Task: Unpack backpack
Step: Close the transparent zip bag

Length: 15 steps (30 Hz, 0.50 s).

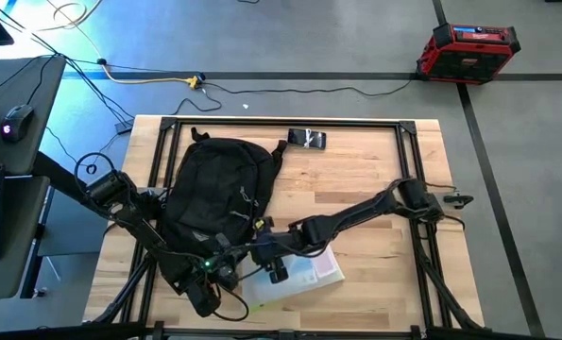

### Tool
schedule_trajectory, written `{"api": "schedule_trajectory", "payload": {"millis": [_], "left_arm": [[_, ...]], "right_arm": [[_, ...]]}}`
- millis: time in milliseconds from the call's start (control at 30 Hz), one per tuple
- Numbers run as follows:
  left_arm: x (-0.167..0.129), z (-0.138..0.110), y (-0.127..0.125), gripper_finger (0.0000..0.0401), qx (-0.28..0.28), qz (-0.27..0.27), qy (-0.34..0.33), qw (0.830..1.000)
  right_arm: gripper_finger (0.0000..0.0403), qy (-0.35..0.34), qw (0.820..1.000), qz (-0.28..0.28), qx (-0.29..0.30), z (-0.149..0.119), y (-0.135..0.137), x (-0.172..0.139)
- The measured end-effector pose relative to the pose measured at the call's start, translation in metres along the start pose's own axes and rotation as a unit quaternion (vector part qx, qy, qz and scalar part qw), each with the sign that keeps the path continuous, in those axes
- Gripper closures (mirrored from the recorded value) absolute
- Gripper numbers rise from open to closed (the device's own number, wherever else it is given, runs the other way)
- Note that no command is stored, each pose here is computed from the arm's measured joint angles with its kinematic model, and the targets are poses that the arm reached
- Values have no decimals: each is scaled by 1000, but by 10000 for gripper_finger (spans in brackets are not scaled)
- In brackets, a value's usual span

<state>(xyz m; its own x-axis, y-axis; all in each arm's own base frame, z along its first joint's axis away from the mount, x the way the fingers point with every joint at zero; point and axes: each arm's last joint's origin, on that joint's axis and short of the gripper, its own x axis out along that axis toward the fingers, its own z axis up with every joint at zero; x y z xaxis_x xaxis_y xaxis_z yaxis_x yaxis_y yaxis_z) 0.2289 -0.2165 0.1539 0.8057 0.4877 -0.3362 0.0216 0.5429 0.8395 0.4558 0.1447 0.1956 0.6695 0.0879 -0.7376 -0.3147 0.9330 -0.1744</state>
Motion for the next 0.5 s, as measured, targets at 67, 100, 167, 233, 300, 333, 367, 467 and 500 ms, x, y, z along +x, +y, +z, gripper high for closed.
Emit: {"api": "schedule_trajectory", "payload": {"millis": [67, 100, 167, 233, 300, 333, 367, 467, 500], "left_arm": [[0, 0, 0, 400, -1, 0, 0, 1000], [0, 0, 0, 400, -3, 1, 0, 1000], [0, 0, 0, 400, -6, 3, 1, 1000], [0, -1, 0, 400, -10, 4, 3, 1000], [0, -3, 0, 400, -13, 4, 6, 1000], [0, -3, 0, 400, -14, 4, 8, 1000], [0, -4, 0, 400, -17, 4, 10, 1000], [-1, -7, 0, 394, -22, 3, 16, 1000], [-2, -9, 0, 387, -21, 2, 18, 1000]], "right_arm": [[198, 12, 1000, -11, -10, -5, 2, 8], [201, 17, 1000, -22, -10, -6, 2, 10], [211, 21, 999, -38, -4, -7, 1, 11], [229, 19, 999, -45, 9, -7, 1, 11], [255, 19, 998, -58, 22, -6, 0, 11], [271, 18, 997, -66, 26, -6, 1, 10], [290, 17, 997, -74, 27, -5, 1, 10], [364, 16, 994, -103, 19, -3, 4, 8], [383, 19, 993, -116, 11, -3, 6, 8]]}}
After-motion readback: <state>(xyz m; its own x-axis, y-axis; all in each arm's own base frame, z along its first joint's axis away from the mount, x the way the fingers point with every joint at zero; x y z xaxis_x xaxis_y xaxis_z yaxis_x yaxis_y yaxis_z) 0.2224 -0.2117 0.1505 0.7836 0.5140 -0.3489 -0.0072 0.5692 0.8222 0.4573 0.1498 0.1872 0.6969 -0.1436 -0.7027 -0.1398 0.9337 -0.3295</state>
